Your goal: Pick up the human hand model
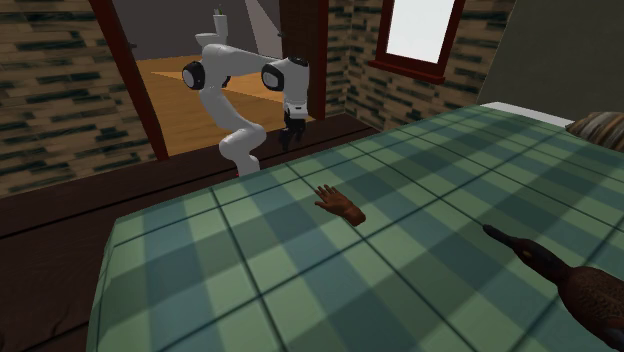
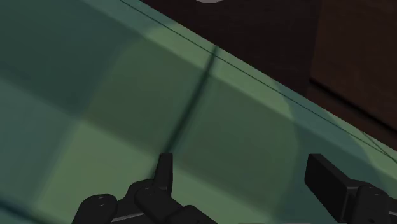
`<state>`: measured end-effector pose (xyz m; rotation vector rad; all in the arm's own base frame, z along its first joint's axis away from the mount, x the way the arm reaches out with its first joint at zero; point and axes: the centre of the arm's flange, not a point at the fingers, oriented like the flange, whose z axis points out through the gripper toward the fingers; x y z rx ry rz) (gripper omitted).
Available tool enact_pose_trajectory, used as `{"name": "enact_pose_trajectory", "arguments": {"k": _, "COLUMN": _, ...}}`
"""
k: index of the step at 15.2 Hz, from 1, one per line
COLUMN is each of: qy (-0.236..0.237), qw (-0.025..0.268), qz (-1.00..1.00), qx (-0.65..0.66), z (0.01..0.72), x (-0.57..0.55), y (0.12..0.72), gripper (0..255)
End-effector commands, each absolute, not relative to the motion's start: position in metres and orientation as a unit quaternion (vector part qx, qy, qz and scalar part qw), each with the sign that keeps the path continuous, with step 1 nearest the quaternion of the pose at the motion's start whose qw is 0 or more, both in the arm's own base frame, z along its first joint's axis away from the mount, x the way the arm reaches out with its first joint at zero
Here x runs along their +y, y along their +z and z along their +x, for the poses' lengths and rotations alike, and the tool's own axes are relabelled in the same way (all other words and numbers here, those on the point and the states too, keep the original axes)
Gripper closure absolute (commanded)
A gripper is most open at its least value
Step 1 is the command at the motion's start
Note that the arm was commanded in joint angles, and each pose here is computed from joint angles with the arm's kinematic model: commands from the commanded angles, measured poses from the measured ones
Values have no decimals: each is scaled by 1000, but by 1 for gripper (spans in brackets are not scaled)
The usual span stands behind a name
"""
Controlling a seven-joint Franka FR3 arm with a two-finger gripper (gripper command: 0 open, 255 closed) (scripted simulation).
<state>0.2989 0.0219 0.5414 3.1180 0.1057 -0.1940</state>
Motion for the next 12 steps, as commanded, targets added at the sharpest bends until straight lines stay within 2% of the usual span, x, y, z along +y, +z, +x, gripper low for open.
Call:
{"name": "enact_pose_trajectory", "arguments": {"k": 1, "qy": -62, "qw": 8, "qz": 997, "qx": 34, "z": 299, "x": 22, "y": 541, "gripper": 0}}
{"name": "enact_pose_trajectory", "arguments": {"k": 12, "qy": -58, "qw": 3, "qz": 998, "qx": -6, "z": 430, "x": -39, "y": 551, "gripper": 0}}
